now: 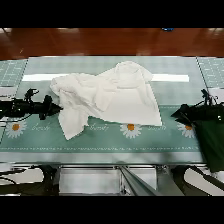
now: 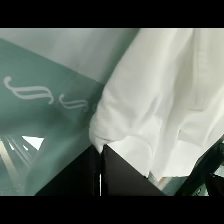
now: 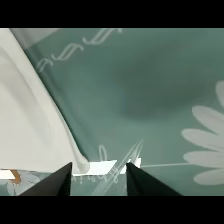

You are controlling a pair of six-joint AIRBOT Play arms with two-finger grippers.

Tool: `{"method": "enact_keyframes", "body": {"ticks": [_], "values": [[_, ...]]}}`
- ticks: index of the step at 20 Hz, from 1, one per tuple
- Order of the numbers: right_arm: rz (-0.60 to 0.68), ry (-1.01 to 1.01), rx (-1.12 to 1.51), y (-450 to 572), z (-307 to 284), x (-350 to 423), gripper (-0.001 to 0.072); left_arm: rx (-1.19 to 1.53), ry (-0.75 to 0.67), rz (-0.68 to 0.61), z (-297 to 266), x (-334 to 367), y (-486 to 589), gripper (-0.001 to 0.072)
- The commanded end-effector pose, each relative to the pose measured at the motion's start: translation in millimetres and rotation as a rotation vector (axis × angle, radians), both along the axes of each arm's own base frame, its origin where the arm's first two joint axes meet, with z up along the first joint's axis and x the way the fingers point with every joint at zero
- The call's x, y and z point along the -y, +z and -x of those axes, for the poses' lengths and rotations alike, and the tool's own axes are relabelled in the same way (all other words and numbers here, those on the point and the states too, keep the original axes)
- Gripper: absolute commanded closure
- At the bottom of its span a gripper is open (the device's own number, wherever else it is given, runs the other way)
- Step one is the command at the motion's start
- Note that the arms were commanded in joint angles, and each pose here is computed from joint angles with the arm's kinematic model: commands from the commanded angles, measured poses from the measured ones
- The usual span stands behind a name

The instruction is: Fold the shirts.

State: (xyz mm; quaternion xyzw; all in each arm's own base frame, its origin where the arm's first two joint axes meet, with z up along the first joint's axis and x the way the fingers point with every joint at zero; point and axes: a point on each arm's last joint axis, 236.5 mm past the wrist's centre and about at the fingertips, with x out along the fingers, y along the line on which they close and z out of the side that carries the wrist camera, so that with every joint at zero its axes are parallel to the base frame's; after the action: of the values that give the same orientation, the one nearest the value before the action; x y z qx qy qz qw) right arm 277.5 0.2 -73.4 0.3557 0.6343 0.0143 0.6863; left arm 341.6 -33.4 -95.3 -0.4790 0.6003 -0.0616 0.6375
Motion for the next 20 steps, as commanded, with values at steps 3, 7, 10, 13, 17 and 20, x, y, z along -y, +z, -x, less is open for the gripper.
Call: {"method": "enact_keyframes", "body": {"ticks": [3,7,10,13,17,20], "values": [[-0.054,0.076,-0.096,-26,22,-36,0.0314,0.013,-0.01,-0.004,-1,0,1,0.0695],[-0.103,0.067,-0.04,-37,-6,-66,0.0314,0.012,-0.01,-0.003,-1,0,1,0.0695],[-0.12,0.097,-0.017,-39,-27,-85,0.0379,0.012,-0.011,-0.002,-1,0,1,0.0694],[-0.12,0.238,0.085,-3,-50,-100,0.0682,0.049,-0.039,0.009,-4,1,21,0.0695],[0.044,0.318,0.372,125,-111,-78,0.0683,0.351,-0.029,-0.115,-55,-32,132,0.0695],[0.187,0.319,0.704,271,-139,-67,0.0683,0.649,-0.033,-0.252,-77,-39,262,0.0696]]}}
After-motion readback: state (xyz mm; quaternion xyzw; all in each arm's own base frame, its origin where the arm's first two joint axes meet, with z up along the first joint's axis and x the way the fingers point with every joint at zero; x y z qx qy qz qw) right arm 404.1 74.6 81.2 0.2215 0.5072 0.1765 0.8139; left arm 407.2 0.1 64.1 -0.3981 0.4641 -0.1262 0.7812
